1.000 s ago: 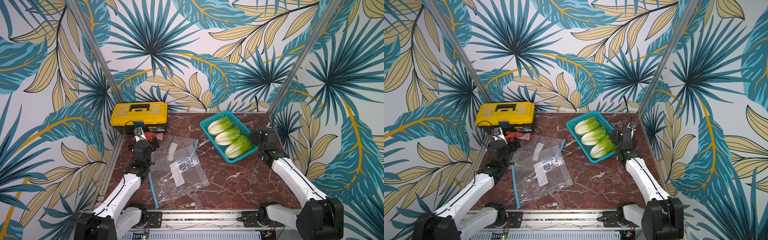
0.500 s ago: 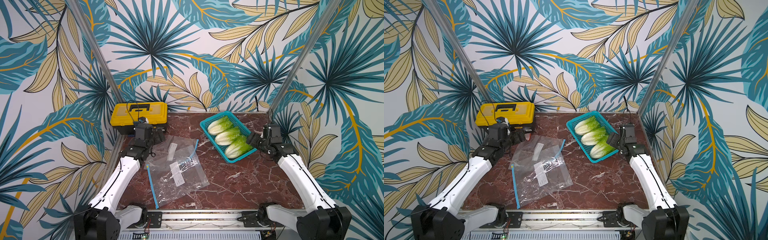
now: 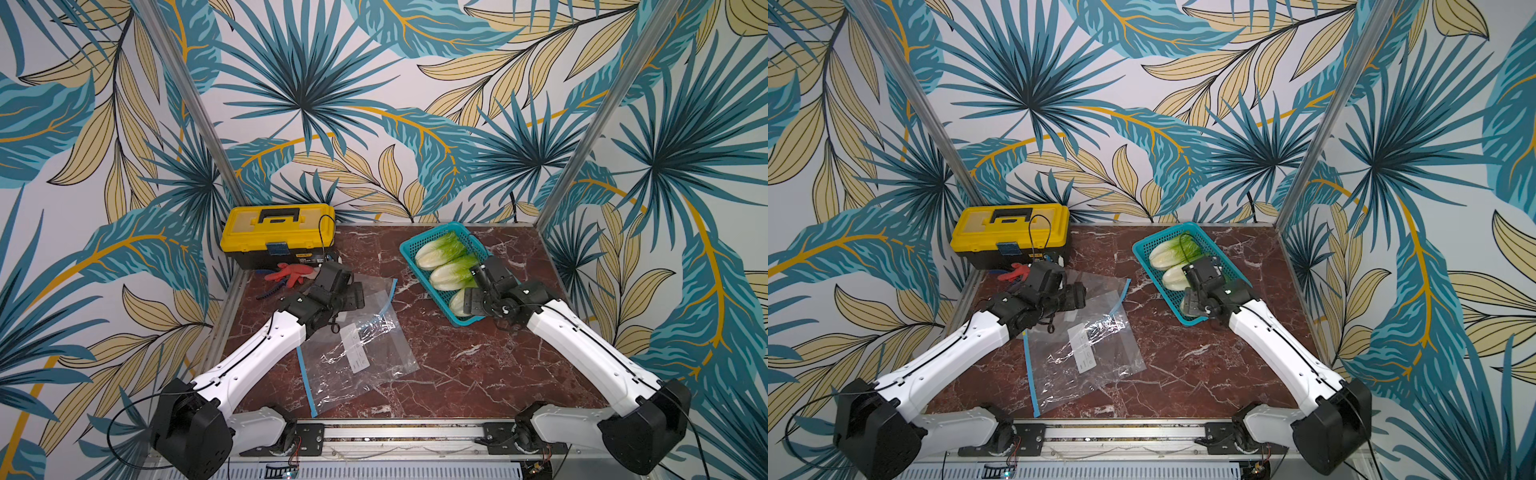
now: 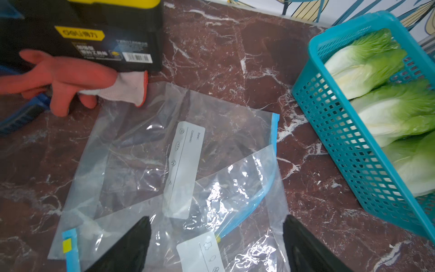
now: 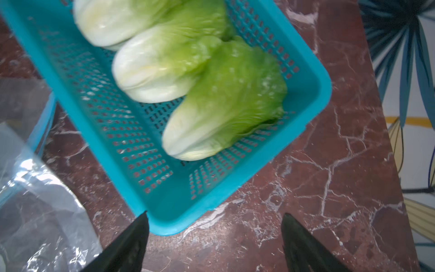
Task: Put the chinese cabbages into a zipper bag and zip it
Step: Pick up the zipper food storage bag at the center of the board.
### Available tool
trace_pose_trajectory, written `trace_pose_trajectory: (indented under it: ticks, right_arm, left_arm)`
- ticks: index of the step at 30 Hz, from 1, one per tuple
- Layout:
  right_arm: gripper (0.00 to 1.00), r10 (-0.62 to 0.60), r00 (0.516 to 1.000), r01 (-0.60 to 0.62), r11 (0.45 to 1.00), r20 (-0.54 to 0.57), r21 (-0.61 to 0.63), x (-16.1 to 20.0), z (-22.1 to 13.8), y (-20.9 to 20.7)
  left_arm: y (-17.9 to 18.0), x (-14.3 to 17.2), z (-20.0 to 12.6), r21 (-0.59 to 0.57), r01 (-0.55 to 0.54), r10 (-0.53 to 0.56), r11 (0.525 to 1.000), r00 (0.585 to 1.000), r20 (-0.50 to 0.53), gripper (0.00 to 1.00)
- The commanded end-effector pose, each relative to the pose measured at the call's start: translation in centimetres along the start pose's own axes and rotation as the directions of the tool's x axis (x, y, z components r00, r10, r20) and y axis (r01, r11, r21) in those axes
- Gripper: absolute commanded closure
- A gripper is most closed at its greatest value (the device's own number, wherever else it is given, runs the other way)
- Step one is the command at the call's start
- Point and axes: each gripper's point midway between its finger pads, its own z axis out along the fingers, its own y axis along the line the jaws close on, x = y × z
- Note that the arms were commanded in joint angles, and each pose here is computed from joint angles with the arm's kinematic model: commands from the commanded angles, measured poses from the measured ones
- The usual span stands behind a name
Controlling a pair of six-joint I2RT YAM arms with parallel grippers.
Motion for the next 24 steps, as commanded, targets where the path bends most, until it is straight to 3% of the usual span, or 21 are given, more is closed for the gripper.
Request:
trace_pose_trajectory:
  ticks: [1, 4, 6, 9, 14, 24]
  right_arm:
    - [0.13, -0.198, 0.980, 0.196, 0.978, 0.032, 0.068, -0.4, -0.9, 3.0]
    - [0.10, -0.378, 0.925, 0.375, 0.924, -0.033, -0.070, 0.8, -0.6, 9.9]
    - [0.10, -0.385, 0.919, 0.343, 0.883, -0.078, -0.320, 2.6, -0.1, 15.7]
    - [0.08, -0.360, 0.929, 0.258, 0.796, -0.085, -0.547, 3.4, 0.4, 21.9]
    - [0.05, -0.368, 0.917, 0.196, 0.752, -0.154, -0.629, 3.2, 3.9, 26.1]
    - [0.01, -0.336, 0.906, 0.117, 0.784, -0.259, -0.609, 4.5, 11.1, 26.4]
  left_arm:
    - [2.2, 0.9, -0.7, -0.041, 0.072, -0.073, 0.997, 0.997, -0.031, 0.16]
    - [3.2, 1.9, -0.8, -0.024, 0.150, -0.151, 0.988, 0.986, -0.068, 0.19]
    - [3.8, 2.5, -0.8, -0.024, 0.192, -0.193, 0.981, 0.978, -0.081, 0.22]
    - [4.4, 3.6, -0.6, -0.030, 0.249, -0.251, 0.968, 0.963, -0.101, 0.35]
    - [4.6, 6.3, 0.0, -0.033, 0.301, -0.302, 0.953, 0.936, -0.180, 0.41]
    - [4.4, 9.9, 4.6, -0.040, 0.356, -0.353, 0.934, 0.895, -0.272, 0.48]
